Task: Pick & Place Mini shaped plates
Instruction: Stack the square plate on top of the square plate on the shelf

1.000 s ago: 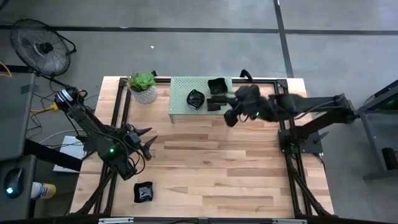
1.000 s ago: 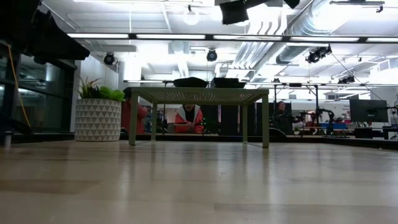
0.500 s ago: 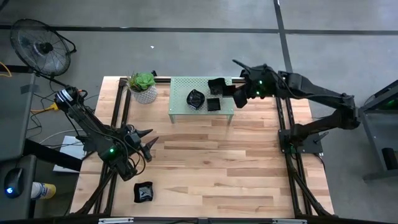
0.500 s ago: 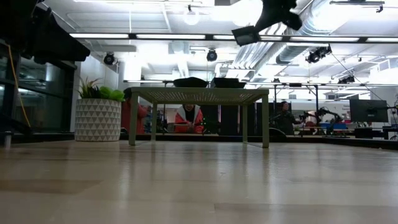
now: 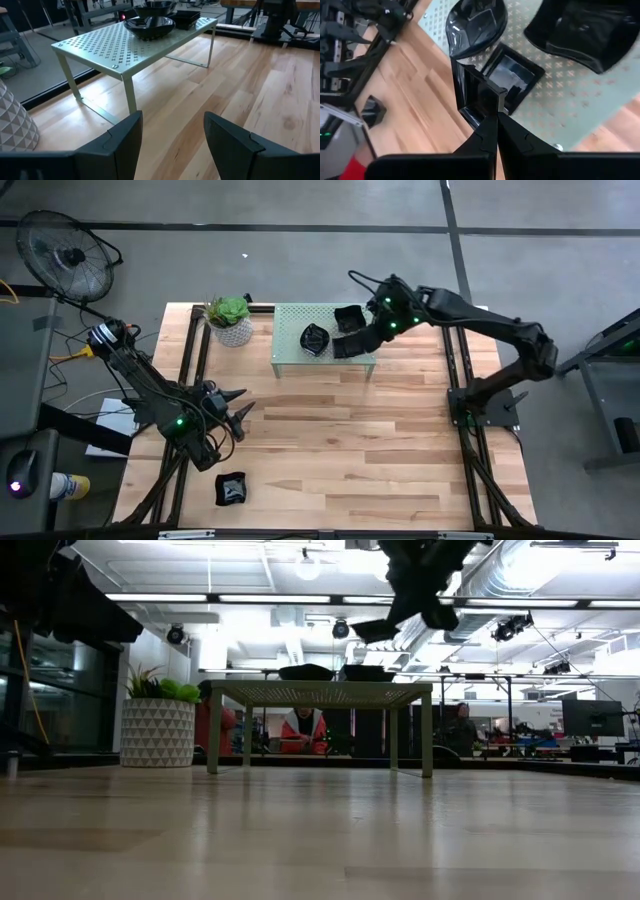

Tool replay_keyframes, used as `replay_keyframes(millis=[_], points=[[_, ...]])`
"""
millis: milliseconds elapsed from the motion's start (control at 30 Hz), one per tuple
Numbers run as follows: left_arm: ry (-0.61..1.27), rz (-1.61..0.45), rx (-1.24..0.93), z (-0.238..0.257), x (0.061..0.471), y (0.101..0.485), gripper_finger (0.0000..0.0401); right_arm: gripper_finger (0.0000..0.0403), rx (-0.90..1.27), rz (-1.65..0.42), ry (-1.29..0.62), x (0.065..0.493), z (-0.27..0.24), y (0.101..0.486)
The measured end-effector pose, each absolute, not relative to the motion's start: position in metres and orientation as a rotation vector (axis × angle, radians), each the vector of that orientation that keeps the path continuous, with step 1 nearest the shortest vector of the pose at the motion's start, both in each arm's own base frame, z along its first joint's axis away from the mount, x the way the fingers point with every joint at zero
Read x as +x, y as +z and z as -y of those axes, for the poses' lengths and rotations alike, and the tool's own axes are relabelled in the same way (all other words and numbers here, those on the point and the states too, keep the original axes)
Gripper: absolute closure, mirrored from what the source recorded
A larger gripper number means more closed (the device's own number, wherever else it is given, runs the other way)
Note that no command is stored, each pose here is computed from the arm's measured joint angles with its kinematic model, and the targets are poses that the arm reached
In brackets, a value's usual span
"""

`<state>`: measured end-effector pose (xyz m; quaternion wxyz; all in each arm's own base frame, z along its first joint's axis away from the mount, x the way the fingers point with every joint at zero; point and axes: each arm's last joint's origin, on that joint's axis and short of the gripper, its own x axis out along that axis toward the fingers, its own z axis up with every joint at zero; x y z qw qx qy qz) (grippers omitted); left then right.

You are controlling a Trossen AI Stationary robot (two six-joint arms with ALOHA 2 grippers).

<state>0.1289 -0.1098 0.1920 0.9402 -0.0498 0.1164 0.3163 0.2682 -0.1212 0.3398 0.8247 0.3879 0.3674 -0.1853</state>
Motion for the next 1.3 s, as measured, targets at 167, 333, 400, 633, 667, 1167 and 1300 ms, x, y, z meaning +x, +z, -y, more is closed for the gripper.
replay_keyframes(millis=[167,333,400,633,667,1167,1300], points=[[0.645,-0.241,-0.102,0.110,0.129,0.192,0.0194,0.0403,0.872,-0.758,-0.370,0.281,0.133,0.330],[0.640,-0.260,-0.108,0.110,0.129,0.191,0.0194,0.0403,0.909,-0.739,-0.345,0.285,0.139,0.327],[0.638,-0.268,-0.111,0.110,0.129,0.191,0.0194,0.0403,0.924,-0.750,-0.353,0.286,0.140,0.324],[0.634,-0.286,-0.118,0.110,0.129,0.191,0.0194,0.0403,1.005,-0.782,-0.331,0.290,0.144,0.316],[0.634,-0.286,-0.118,0.110,0.129,0.191,0.0194,0.0403,1.014,-0.787,-0.337,0.291,0.145,0.314],[0.631,-0.301,-0.122,0.110,0.129,0.190,0.0194,0.0403,1.026,-0.800,-0.410,0.291,0.157,0.304],[0.631,-0.301,-0.122,0.110,0.129,0.190,0.0194,0.0403,1.021,-0.765,-0.407,0.293,0.159,0.306]])
